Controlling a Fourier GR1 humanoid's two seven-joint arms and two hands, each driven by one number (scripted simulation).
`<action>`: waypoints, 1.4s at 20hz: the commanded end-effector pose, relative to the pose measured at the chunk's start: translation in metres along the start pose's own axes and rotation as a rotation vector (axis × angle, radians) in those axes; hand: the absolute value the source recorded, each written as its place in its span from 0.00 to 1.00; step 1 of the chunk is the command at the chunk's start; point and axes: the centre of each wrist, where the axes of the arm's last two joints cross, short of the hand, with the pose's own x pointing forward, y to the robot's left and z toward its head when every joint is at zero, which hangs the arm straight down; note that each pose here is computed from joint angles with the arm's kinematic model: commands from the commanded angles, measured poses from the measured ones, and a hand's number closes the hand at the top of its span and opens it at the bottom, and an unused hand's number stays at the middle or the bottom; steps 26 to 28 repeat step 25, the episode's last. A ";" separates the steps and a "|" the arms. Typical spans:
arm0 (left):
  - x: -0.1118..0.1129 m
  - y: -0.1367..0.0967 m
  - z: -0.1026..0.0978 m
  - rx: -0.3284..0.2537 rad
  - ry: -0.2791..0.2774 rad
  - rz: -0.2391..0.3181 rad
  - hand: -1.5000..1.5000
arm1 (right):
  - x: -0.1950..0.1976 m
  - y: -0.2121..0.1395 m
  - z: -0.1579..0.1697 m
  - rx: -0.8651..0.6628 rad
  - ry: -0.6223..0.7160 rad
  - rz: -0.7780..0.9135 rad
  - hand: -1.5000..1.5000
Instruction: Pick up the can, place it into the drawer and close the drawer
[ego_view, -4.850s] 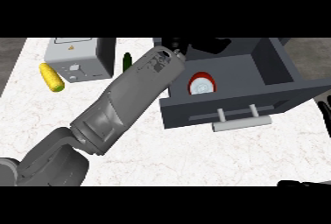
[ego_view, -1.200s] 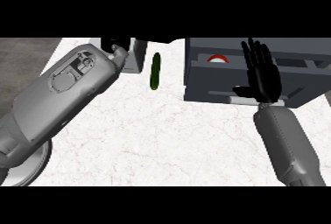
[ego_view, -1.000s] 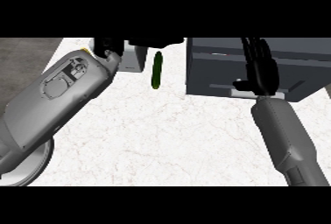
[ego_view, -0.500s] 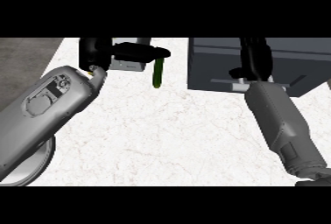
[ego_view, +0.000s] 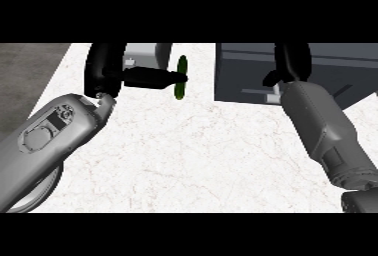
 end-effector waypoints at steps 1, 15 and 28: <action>0.001 0.000 0.006 0.001 -0.011 0.013 0.00 | 0.012 -0.017 -0.022 -0.026 -0.022 -0.062 0.00; -0.019 0.021 0.018 0.005 -0.010 -0.007 0.00 | 0.052 -0.026 -0.036 -0.119 0.031 -0.574 0.00; -0.035 0.034 0.022 0.054 0.023 0.000 0.00 | 0.040 -0.034 -0.043 -0.095 0.075 -0.876 0.00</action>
